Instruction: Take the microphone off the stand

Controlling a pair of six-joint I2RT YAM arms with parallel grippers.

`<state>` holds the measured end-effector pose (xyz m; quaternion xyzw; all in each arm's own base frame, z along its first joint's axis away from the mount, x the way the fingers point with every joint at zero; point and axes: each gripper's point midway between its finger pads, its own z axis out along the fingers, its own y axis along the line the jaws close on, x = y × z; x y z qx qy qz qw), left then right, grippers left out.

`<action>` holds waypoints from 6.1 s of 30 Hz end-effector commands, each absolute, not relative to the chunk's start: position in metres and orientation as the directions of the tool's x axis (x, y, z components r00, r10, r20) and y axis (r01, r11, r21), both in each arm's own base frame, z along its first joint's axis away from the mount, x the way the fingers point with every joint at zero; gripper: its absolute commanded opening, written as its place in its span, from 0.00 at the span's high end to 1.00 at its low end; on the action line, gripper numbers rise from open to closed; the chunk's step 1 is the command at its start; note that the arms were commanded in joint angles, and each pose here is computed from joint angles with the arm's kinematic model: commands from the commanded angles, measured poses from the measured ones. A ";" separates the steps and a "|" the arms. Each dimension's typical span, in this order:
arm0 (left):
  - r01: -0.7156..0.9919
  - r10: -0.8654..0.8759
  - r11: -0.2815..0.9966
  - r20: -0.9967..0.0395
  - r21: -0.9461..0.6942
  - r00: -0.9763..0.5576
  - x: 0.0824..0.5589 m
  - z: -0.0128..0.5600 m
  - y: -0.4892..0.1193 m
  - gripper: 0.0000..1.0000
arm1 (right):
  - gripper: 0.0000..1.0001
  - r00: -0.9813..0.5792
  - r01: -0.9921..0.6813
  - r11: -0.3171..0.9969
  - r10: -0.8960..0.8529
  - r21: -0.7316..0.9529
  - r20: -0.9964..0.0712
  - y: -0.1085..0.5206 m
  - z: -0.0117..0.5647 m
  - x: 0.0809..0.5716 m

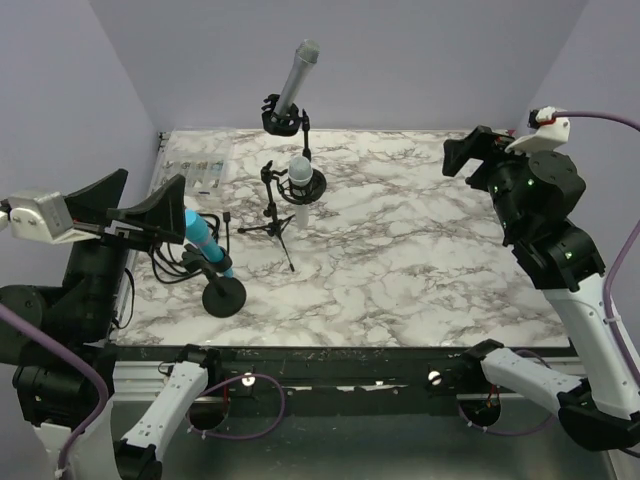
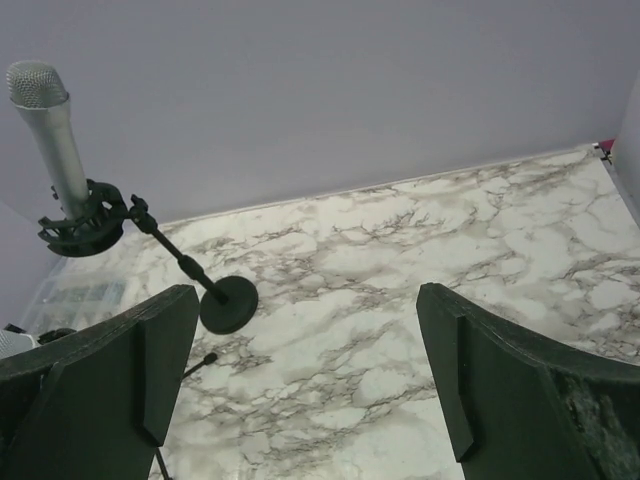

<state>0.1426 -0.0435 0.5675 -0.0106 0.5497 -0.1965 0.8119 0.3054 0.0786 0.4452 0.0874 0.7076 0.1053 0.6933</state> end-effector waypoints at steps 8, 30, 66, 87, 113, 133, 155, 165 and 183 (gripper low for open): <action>0.337 -0.288 0.913 -0.949 -0.232 0.127 0.168 0.515 -0.063 0.01 | 0.00 -0.237 -0.189 0.949 0.204 0.251 -0.950 0.132 0.396 0.329; 0.344 -0.319 0.890 -0.948 -0.299 0.002 0.164 0.462 -0.070 0.02 | 0.00 -0.387 -0.644 0.671 0.130 0.368 -0.913 0.360 0.363 0.287; 0.060 -0.377 0.910 -0.879 -0.410 -0.291 0.213 0.336 -0.056 0.56 | 0.00 -0.243 -0.446 0.891 -0.028 0.086 -0.970 0.321 0.303 0.242; 0.120 -0.553 0.785 -0.774 -0.608 -0.309 0.215 0.373 -0.119 1.00 | 0.00 -0.323 -0.614 0.767 -0.032 0.184 -0.946 0.372 0.293 0.221; 0.497 -0.283 0.759 -0.900 -0.421 -0.330 0.168 0.366 -0.153 0.01 | 0.00 -0.305 -0.700 0.658 0.074 0.276 -0.949 0.398 0.322 0.176; 0.232 -0.373 0.883 -0.910 -0.409 -0.182 0.155 0.307 -0.061 0.01 | 0.10 -0.145 -0.427 0.897 0.053 0.111 -0.988 0.423 0.320 0.206; 0.391 -0.370 0.790 -0.876 -0.472 -0.309 0.143 0.274 -0.105 0.01 | 0.73 -0.010 -0.429 0.899 -0.105 -0.091 -0.994 0.437 0.306 0.202; 0.556 -0.212 0.771 -0.948 -0.311 -0.236 0.141 0.282 -0.125 0.01 | 0.99 0.085 -0.706 0.681 -0.191 -0.194 -0.978 0.444 0.299 0.187; 0.755 0.123 0.655 -0.982 -0.029 -0.144 0.158 0.264 -0.174 0.01 | 0.99 0.042 -0.900 0.424 -0.150 -0.102 -0.988 0.419 0.302 0.206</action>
